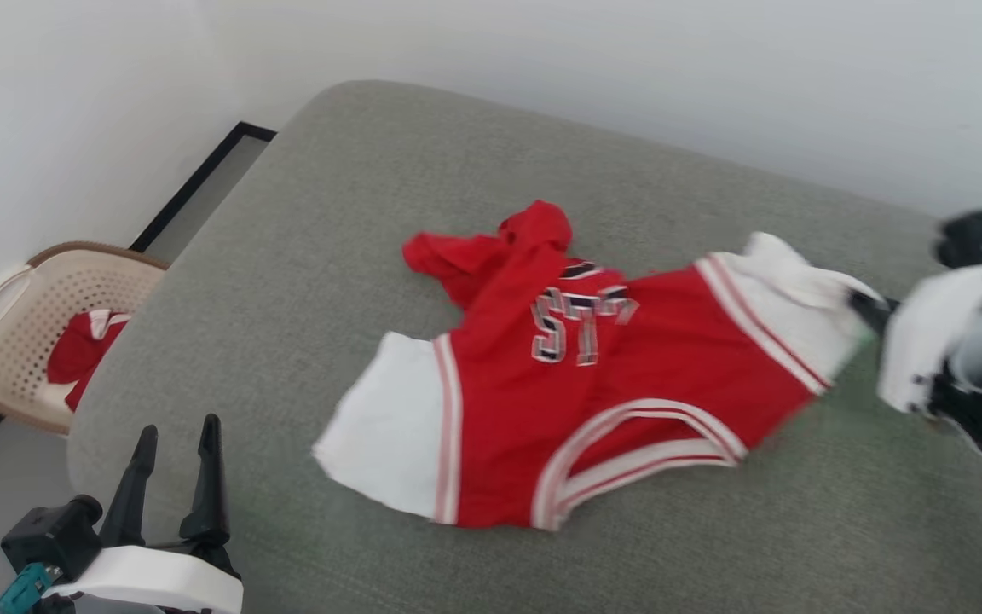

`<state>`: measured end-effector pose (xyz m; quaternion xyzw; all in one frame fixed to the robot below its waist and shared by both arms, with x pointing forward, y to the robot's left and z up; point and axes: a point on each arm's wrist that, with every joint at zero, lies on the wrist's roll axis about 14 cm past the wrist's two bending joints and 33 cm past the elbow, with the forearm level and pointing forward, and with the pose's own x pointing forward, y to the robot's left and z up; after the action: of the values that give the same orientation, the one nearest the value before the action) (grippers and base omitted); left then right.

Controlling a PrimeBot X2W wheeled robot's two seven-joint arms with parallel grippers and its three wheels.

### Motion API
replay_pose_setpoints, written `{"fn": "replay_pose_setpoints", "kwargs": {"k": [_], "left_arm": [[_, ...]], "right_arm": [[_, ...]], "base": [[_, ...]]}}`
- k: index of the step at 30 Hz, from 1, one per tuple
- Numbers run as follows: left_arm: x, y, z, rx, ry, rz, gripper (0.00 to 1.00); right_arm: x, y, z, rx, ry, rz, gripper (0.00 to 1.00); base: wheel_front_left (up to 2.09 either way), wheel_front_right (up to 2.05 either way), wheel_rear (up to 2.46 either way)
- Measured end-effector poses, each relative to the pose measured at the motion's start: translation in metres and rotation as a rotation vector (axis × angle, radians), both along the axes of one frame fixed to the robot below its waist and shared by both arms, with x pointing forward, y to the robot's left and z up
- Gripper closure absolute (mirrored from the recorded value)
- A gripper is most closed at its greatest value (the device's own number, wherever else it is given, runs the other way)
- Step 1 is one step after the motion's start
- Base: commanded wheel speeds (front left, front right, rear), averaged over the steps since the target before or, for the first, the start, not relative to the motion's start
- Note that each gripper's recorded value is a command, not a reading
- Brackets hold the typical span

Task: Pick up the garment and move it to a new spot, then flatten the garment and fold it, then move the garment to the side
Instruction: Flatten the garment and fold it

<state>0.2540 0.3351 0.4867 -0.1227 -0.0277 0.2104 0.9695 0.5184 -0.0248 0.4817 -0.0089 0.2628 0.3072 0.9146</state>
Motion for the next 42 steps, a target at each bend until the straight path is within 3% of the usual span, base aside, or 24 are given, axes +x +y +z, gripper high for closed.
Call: {"fn": "replay_pose_setpoints", "kwargs": {"k": [5, 11, 15, 22, 23, 24, 25, 32, 42], "left_arm": [[0.007, -0.005, 0.002, 0.007, -0.005, -0.031, 0.00], [0.009, -0.006, 0.003, 0.019, 0.000, -0.050, 0.00], [0.011, -0.007, 0.003, 0.021, -0.001, -0.058, 0.00], [0.017, -0.009, 0.004, 0.026, 0.001, -0.081, 0.00], [0.018, -0.010, 0.004, 0.028, 0.003, -0.087, 0.00], [0.020, -0.012, 0.004, 0.028, 0.003, -0.095, 0.00], [0.022, -0.013, 0.003, 0.029, 0.004, -0.104, 0.00], [0.041, -0.026, 0.005, 0.050, 0.012, -0.193, 0.00], [0.083, -0.059, -0.003, 0.078, 0.099, -0.399, 0.00]], "right_arm": [[-0.001, -0.067, -0.026, -0.064, 0.054, -0.158, 1.00], [-0.028, -0.119, -0.070, -0.175, 0.168, -0.256, 1.00], [-0.054, -0.141, -0.098, -0.235, 0.267, -0.294, 1.00], [-0.070, -0.147, -0.111, -0.230, 0.330, -0.332, 1.00], [-0.071, -0.146, -0.111, -0.231, 0.330, -0.332, 0.69], [-0.073, -0.146, -0.110, -0.241, 0.326, -0.328, 0.22], [-0.073, -0.145, -0.109, -0.247, 0.322, -0.326, 0.00], [-0.074, -0.139, -0.083, -0.221, 0.239, -0.317, 0.00], [-0.076, -0.142, -0.014, -0.114, -0.024, -0.372, 0.00]], "base": [[0.00, 0.00, 0.00], [0.00, 0.00, 0.00], [0.00, 0.00, 0.00], [0.00, 0.00, 0.00], [0.00, 0.00, 0.00], [0.00, 0.00, 0.00], [0.00, 0.00, 0.00], [0.00, 0.00, 0.00], [0.00, 0.00, 0.00]]}}
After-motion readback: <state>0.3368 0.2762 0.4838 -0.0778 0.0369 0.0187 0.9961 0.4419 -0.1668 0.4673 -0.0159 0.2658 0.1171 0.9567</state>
